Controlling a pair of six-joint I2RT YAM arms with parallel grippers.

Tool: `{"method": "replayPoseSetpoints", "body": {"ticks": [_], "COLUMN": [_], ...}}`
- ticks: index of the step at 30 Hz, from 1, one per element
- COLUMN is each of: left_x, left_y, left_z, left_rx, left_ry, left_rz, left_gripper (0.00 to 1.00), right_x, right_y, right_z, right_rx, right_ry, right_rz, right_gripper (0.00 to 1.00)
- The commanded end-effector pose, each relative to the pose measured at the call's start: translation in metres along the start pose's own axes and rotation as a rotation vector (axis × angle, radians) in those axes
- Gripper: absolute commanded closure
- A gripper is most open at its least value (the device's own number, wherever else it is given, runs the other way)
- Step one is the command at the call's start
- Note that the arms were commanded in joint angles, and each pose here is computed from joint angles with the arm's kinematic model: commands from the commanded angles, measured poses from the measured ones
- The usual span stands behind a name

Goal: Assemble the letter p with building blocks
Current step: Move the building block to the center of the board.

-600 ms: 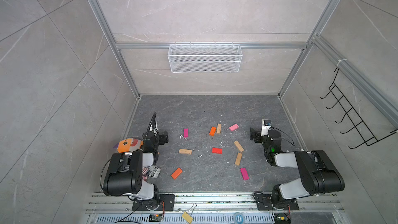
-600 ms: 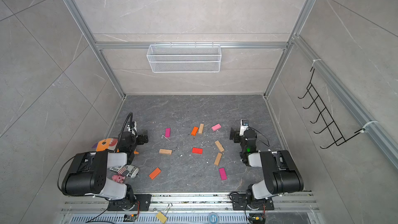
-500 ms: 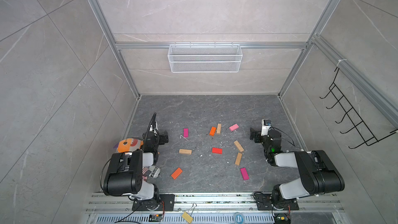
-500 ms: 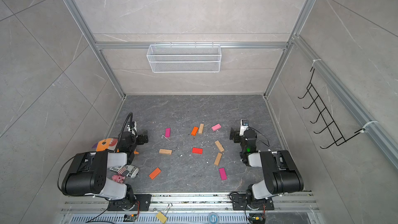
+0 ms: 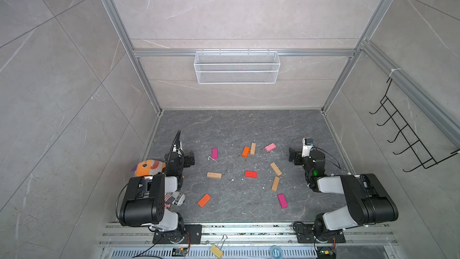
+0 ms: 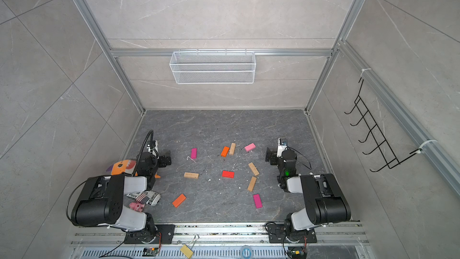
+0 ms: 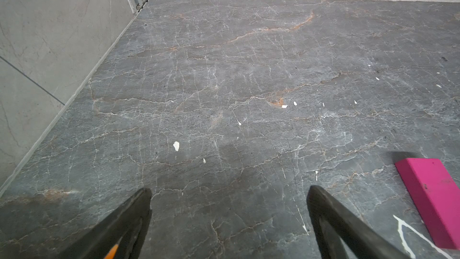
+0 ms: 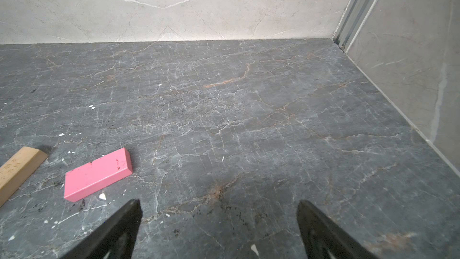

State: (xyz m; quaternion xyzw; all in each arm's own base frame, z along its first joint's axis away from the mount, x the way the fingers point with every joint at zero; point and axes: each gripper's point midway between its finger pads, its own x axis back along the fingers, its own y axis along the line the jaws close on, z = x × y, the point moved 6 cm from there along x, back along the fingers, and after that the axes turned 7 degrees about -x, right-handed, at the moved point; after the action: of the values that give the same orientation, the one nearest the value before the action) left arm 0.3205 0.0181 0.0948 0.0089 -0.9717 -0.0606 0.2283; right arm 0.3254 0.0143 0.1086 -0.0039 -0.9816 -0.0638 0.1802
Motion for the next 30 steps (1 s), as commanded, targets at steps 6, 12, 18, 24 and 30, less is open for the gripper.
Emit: {"method": "replayPoseSetpoints", "body": {"ticks": [6, 12, 18, 24, 30], "left_x": [-0.002, -0.002, -0.003, -0.004, 0.004], "left_y": [0.001, 0.001, 0.001, 0.002, 0.014], "left_z": [-0.016, -0.016, -0.017, -0.016, -0.028], "left_rx": [0.015, 0.016, 0.017, 0.023, 0.046], "left_ry": [-0.058, -0.057, -0.056, -0.051, -0.062], "left_rz": [-0.006, -0.007, 0.001, -0.008, -0.162], "left_gripper": [0.00, 0.00, 0.00, 0.00, 0.00], "right_x": [-0.002, -0.002, -0.005, -0.005, 0.007], "right_y": [0.003, 0.002, 0.000, -0.002, 0.001], "right_z": [-0.007, -0.007, -0.008, -0.008, -0.013], "right_rx": [0.018, 0.018, -0.001, -0.007, 0.009], "right_ry": [-0.034, -0.034, -0.027, -0.023, -0.074], "right_rz": [-0.008, -0.006, 0.002, 0.011, 0.010], "right_gripper": [0.00, 0.00, 0.00, 0.00, 0.00]}}
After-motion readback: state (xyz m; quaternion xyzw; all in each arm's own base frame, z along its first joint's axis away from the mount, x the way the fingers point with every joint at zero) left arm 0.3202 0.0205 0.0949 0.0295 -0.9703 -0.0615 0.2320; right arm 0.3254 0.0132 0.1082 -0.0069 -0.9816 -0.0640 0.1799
